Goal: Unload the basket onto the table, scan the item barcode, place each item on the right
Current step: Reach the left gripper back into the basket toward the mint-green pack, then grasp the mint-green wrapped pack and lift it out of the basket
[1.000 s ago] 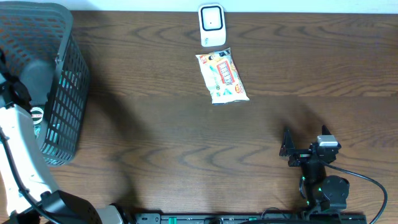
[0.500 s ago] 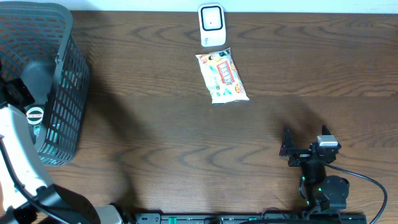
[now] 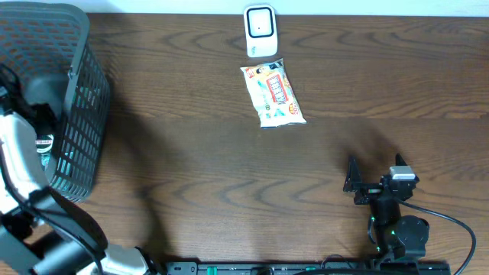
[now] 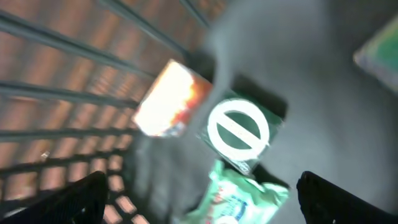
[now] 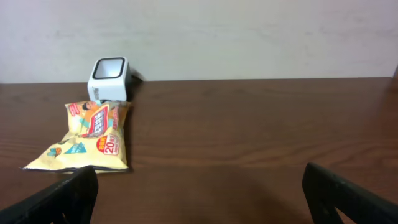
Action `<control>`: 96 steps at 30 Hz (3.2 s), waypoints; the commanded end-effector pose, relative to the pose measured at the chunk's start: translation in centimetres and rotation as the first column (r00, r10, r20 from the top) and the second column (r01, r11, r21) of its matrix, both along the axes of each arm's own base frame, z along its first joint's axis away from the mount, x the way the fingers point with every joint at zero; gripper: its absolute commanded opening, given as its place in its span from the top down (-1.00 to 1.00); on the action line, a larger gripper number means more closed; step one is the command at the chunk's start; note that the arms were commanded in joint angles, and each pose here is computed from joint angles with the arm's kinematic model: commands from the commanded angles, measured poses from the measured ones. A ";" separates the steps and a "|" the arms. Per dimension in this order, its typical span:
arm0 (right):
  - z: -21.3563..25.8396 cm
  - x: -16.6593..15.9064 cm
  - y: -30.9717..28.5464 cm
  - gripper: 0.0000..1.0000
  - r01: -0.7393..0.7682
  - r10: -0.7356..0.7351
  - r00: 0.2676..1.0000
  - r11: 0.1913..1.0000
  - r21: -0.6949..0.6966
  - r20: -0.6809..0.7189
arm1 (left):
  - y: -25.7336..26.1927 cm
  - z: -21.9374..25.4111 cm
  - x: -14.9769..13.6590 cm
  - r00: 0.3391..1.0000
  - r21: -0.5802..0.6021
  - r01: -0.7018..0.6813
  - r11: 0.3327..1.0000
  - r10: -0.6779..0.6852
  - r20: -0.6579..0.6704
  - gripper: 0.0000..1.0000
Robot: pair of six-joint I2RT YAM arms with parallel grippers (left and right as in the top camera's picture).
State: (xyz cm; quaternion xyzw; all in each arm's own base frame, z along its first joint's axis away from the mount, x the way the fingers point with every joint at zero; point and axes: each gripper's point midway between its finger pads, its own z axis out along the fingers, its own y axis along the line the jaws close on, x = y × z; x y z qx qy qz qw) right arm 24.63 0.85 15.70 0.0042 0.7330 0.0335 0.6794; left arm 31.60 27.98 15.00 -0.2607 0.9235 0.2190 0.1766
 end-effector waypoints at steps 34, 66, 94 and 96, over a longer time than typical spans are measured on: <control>-0.1 0.0 0.3 -0.99 -0.013 0.013 1.000 1.000 0.014 -0.002 | -4.7 -12.0 -5.5 0.967 -0.252 -0.175 0.952 0.118 -0.225 -0.85; -0.1 0.0 0.3 -0.99 -0.014 0.014 1.000 1.000 0.014 -0.002 | -4.1 18.8 -0.3 0.619 -0.105 -0.149 0.983 0.176 0.765 0.85; -0.1 0.0 0.3 -0.98 -0.013 0.013 1.000 1.000 0.014 -0.002 | -28.7 33.4 2.1 0.091 0.250 0.610 0.752 -0.380 0.921 0.85; -0.1 0.0 0.3 -0.98 -0.013 0.013 1.000 1.000 0.014 -0.002 | -30.8 33.1 2.1 0.069 0.244 0.676 0.696 -0.389 0.919 0.86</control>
